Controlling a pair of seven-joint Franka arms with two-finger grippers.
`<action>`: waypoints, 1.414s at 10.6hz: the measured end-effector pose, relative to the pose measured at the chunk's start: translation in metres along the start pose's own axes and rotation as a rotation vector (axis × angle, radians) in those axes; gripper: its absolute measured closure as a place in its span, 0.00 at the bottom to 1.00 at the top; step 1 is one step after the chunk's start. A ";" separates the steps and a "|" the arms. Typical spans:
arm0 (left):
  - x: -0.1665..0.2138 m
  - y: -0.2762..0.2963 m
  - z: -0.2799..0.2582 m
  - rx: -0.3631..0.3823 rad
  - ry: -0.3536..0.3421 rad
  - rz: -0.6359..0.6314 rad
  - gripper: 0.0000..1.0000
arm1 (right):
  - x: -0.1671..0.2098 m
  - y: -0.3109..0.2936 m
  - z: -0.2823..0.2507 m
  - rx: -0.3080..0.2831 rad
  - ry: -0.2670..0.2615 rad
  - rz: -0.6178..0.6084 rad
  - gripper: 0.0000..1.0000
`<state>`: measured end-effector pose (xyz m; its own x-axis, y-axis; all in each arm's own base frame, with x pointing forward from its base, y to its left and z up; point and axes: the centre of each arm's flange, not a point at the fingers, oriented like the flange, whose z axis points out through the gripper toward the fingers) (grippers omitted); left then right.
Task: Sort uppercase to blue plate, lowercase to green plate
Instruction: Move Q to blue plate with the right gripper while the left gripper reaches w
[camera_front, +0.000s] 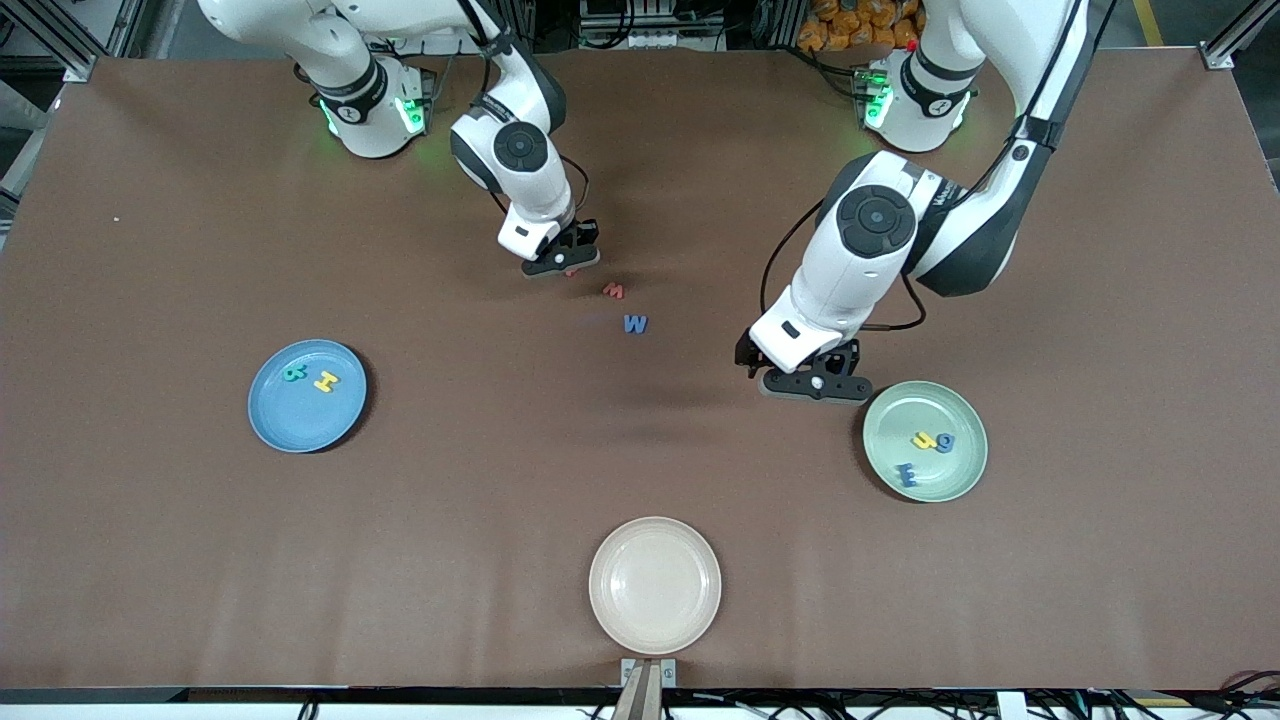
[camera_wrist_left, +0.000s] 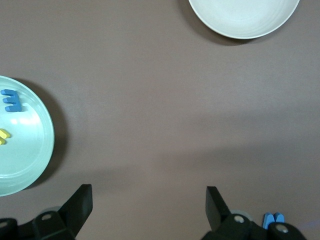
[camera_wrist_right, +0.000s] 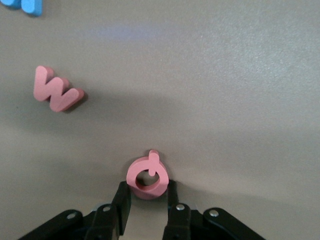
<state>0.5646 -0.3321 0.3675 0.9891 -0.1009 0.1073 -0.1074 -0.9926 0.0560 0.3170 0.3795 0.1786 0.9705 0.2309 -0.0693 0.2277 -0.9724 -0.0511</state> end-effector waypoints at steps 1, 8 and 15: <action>0.000 0.000 0.000 0.000 0.001 0.000 0.00 | 0.002 0.001 -0.001 -0.002 -0.004 0.003 0.67; -0.008 0.020 -0.003 -0.017 -0.002 0.031 0.00 | 0.067 0.086 -0.034 -0.007 -0.010 -0.098 0.67; -0.073 0.139 0.046 -0.087 -0.071 0.221 0.00 | 0.147 0.327 -0.096 -0.094 -0.075 -0.351 0.67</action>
<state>0.4821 -0.4655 0.3220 0.9450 -0.3220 0.0569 -0.3267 -0.9369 0.1245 0.5420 0.0922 0.2475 0.8241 0.5496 -0.1373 0.5556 -0.8314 0.0069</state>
